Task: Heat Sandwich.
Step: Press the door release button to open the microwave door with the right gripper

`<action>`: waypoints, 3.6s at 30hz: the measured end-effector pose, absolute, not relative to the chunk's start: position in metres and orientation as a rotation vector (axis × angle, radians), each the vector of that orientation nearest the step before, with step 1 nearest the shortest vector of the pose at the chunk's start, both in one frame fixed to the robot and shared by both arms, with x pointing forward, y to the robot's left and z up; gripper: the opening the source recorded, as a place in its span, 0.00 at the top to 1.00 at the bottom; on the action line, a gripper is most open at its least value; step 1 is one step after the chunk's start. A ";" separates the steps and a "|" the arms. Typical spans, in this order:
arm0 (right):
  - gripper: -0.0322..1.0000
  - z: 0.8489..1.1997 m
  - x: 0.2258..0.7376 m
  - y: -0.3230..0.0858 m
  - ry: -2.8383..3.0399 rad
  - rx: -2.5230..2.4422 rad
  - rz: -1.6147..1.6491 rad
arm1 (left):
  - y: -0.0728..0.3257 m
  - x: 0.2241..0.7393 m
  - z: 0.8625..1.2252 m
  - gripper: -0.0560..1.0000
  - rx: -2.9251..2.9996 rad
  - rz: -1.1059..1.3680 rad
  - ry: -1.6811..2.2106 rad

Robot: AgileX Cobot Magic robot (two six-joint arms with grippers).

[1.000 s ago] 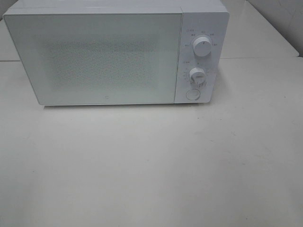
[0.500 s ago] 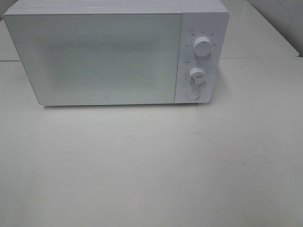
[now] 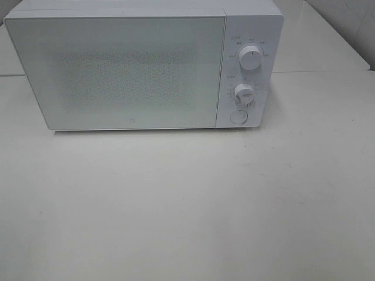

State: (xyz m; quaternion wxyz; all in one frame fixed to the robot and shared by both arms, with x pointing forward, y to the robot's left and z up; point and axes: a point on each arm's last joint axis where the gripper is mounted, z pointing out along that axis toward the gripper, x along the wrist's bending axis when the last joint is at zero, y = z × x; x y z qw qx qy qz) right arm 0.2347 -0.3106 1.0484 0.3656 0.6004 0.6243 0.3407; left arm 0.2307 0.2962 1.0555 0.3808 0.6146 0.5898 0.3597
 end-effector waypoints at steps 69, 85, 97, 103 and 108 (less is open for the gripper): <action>0.24 1.062 0.383 -0.285 1.668 1.472 0.938 | 0.296 0.231 1.055 0.03 1.569 0.918 1.505; 0.24 1.047 0.433 -0.275 1.628 1.402 1.034 | 0.296 0.231 1.055 0.03 1.569 0.918 1.505; 0.24 1.003 0.444 -0.271 1.510 1.304 1.176 | 0.296 0.231 1.055 0.03 1.569 0.918 1.505; 0.24 0.984 0.448 -0.276 1.446 1.351 1.148 | 0.296 0.231 1.055 0.03 1.569 0.918 1.505; 0.24 0.977 0.454 -0.275 1.425 1.374 1.143 | 0.296 0.231 1.055 0.03 1.569 0.918 1.505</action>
